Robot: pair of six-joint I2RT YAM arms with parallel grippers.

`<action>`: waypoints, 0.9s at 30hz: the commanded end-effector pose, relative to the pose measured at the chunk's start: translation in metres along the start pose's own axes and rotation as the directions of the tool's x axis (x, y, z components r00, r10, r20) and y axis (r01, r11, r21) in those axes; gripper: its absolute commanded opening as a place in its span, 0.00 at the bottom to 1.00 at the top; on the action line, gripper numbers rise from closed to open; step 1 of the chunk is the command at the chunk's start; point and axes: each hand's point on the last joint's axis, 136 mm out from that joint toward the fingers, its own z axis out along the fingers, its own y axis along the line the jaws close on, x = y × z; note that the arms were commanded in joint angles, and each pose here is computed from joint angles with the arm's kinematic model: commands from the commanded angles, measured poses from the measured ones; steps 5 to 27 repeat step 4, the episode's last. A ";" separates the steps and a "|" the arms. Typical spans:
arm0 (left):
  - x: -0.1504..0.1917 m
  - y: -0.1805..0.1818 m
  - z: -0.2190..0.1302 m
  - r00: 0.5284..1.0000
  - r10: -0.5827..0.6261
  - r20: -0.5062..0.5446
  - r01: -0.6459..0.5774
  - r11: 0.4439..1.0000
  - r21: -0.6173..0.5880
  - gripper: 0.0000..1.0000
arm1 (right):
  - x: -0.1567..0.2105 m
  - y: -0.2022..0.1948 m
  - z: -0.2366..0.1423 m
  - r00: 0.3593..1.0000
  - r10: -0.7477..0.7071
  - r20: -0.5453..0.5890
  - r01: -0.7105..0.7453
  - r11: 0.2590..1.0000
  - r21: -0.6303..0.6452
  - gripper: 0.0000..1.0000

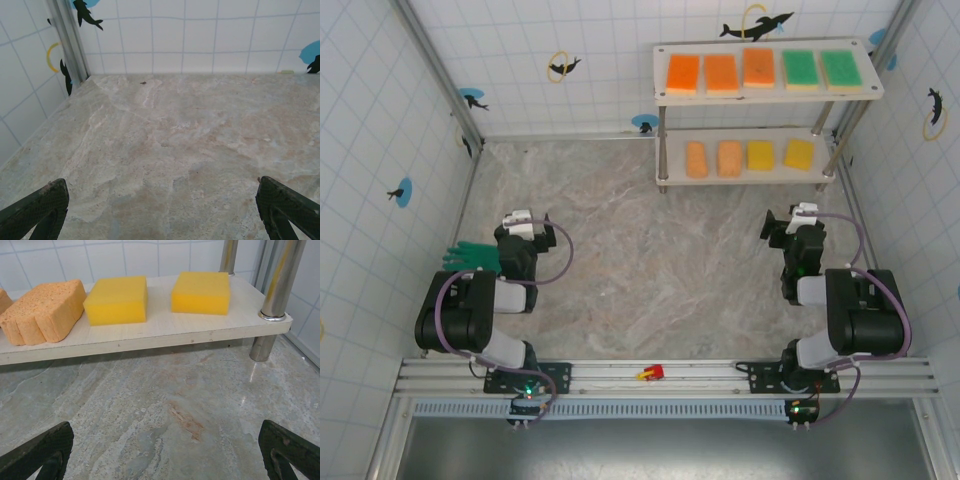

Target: Place and organize the cleaning sponges onto the shelf

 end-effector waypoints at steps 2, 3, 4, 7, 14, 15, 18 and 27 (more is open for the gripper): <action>-0.010 0.003 0.001 0.999 -0.020 0.038 0.021 1.000 -0.009 0.98 | -0.013 0.000 0.000 0.999 0.004 0.047 -0.004 1.000 0.011 0.97; -0.011 0.003 0.001 0.999 -0.020 0.040 0.021 1.000 -0.009 0.98 | -0.013 0.000 0.000 0.999 0.003 0.046 -0.004 1.000 0.011 0.97; -0.010 0.003 0.001 0.999 -0.021 0.039 0.021 1.000 -0.009 0.98 | -0.013 0.000 0.000 0.999 0.003 0.047 -0.004 1.000 0.011 0.97; -0.010 0.003 0.001 0.999 -0.021 0.039 0.021 1.000 -0.009 0.98 | -0.013 0.000 0.000 0.999 0.003 0.047 -0.004 1.000 0.011 0.97; -0.010 0.003 0.001 0.999 -0.021 0.039 0.021 1.000 -0.009 0.98 | -0.013 0.000 0.000 0.999 0.003 0.047 -0.004 1.000 0.011 0.97; -0.010 0.003 0.001 0.999 -0.021 0.039 0.021 1.000 -0.009 0.98 | -0.013 0.000 0.000 0.999 0.003 0.047 -0.004 1.000 0.011 0.97; -0.010 0.003 0.001 0.999 -0.021 0.039 0.021 1.000 -0.009 0.98 | -0.013 0.000 0.000 0.999 0.003 0.047 -0.004 1.000 0.011 0.97; -0.010 0.003 0.001 0.999 -0.021 0.039 0.021 1.000 -0.009 0.98 | -0.013 0.000 0.000 0.999 0.003 0.047 -0.004 1.000 0.011 0.97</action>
